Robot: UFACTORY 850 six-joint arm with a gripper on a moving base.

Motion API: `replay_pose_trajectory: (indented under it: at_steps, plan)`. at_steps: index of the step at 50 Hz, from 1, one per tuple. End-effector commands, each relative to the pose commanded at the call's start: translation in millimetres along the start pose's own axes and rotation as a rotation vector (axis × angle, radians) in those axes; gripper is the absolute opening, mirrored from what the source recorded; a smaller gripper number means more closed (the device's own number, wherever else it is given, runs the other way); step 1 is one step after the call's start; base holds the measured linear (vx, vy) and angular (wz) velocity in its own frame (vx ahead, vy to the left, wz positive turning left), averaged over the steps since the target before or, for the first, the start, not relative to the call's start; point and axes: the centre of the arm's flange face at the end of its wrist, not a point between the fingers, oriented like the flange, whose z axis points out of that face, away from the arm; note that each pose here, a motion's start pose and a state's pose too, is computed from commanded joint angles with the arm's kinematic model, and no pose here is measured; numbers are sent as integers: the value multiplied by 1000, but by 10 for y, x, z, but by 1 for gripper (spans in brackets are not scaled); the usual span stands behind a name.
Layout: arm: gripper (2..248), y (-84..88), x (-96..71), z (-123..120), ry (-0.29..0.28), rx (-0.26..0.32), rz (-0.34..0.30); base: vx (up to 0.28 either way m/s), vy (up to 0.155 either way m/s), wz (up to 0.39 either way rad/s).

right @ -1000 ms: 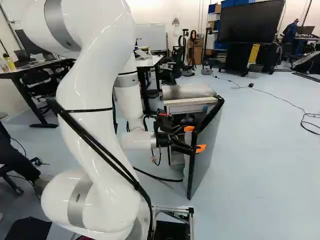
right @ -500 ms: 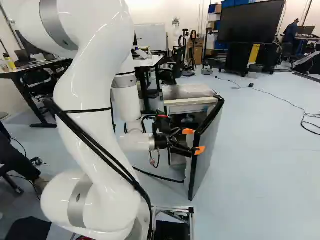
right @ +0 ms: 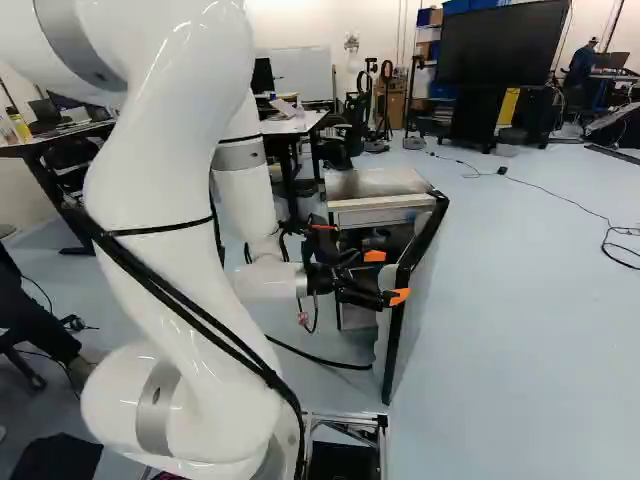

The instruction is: Open the fridge door

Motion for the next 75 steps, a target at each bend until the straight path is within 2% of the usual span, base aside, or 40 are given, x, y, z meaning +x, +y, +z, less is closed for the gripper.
replay_pose_trajectory:
  at_steps: [19, 38, 52, 75]
  plan:
    - [247, -26, -4, 8, -9, 1, 3, 0, 0, 0]
    - [247, -153, -12, 94, -27, -12, 21, 0, 0, 0]
    - [247, -280, 16, 341, -24, -69, 55, 0, 0, 0]
    - [247, -369, 41, 826, -46, -201, 120, 0, 0, 0]
